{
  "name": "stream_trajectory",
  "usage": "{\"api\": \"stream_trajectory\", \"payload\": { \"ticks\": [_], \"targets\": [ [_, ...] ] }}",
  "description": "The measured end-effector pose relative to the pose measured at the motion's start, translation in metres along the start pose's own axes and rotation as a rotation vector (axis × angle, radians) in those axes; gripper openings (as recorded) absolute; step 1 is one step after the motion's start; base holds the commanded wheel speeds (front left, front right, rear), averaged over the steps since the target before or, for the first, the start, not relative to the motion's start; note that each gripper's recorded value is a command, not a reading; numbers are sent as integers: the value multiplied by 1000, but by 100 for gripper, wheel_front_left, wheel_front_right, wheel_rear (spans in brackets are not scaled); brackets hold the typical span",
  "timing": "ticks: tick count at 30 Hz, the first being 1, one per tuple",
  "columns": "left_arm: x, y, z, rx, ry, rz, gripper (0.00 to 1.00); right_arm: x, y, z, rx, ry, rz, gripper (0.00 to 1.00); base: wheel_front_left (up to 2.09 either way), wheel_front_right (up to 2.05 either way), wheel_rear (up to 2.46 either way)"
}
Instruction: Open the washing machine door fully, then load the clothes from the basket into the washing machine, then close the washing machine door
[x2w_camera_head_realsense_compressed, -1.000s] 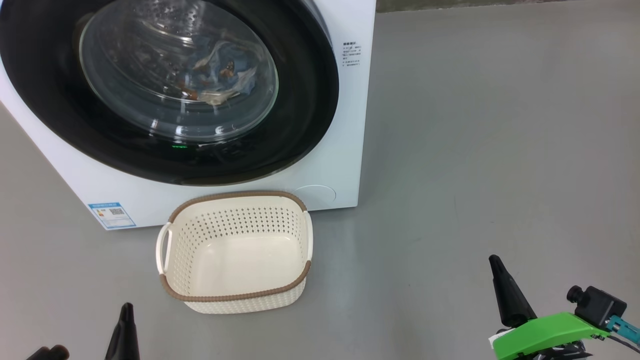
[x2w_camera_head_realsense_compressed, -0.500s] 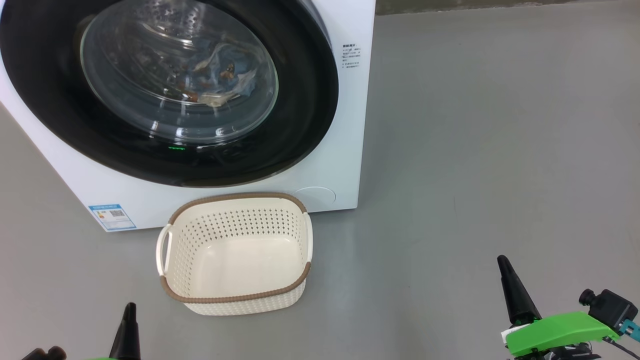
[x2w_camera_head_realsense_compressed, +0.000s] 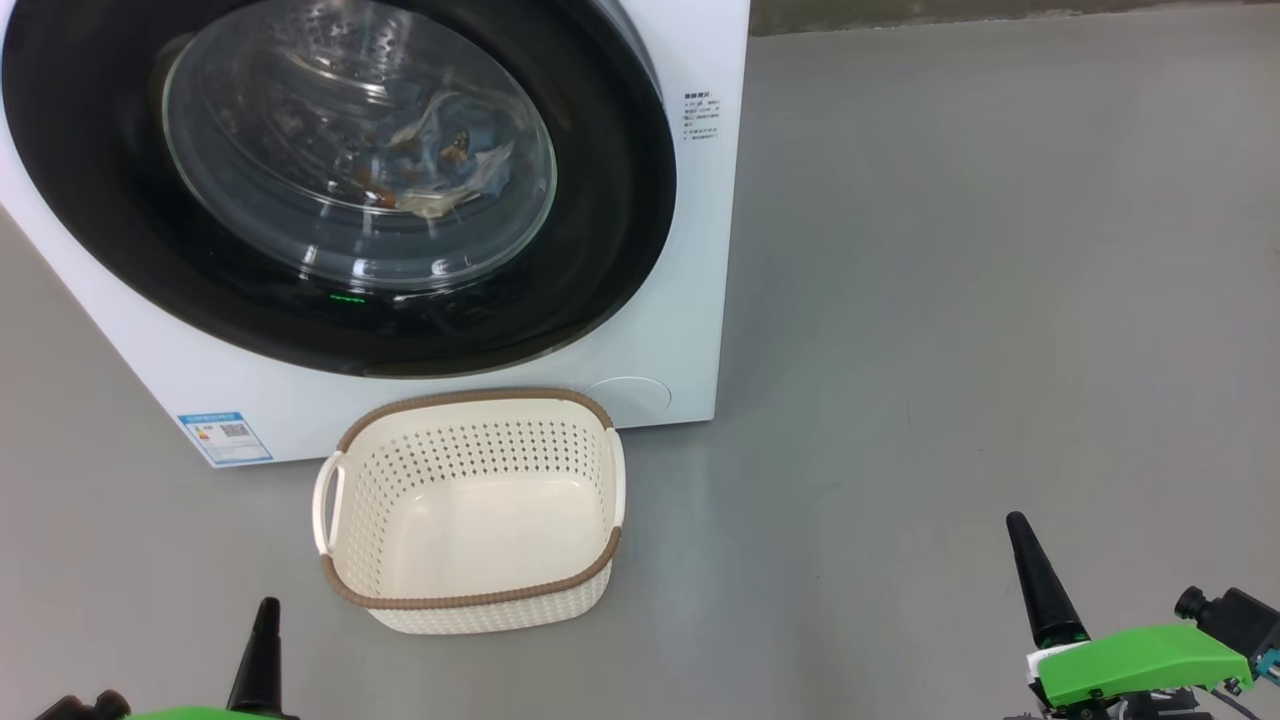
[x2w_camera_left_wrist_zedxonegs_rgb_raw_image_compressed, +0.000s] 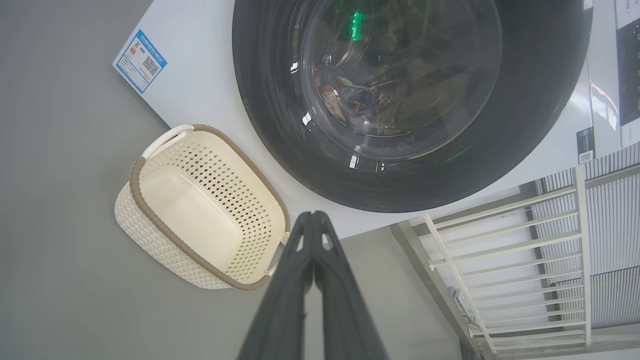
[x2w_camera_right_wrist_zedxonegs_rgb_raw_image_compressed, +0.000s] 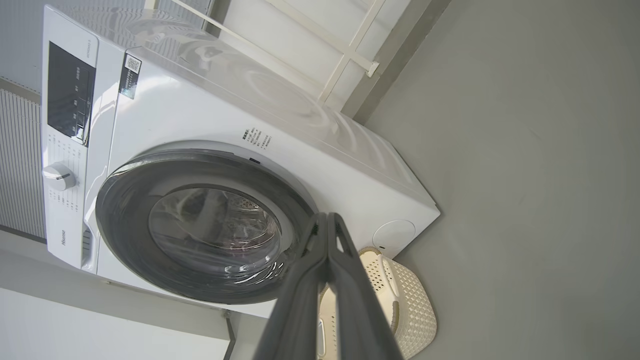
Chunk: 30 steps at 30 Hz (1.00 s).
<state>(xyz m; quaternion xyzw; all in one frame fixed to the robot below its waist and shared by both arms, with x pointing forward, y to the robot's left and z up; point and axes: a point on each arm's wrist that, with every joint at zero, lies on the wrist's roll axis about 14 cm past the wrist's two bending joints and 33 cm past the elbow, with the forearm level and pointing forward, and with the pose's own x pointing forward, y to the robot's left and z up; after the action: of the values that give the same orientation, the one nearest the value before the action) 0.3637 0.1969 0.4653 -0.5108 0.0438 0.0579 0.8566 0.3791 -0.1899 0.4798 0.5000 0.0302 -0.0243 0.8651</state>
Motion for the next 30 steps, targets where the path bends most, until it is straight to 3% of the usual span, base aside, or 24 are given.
{"api": "stream_trajectory", "payload": {
  "ticks": [30],
  "targets": [
    [7, -13, -2, -342, 39, -43, 0, -2, -5, 10, 356, -8, -13, 0, 0, 0, 0]
  ]
}}
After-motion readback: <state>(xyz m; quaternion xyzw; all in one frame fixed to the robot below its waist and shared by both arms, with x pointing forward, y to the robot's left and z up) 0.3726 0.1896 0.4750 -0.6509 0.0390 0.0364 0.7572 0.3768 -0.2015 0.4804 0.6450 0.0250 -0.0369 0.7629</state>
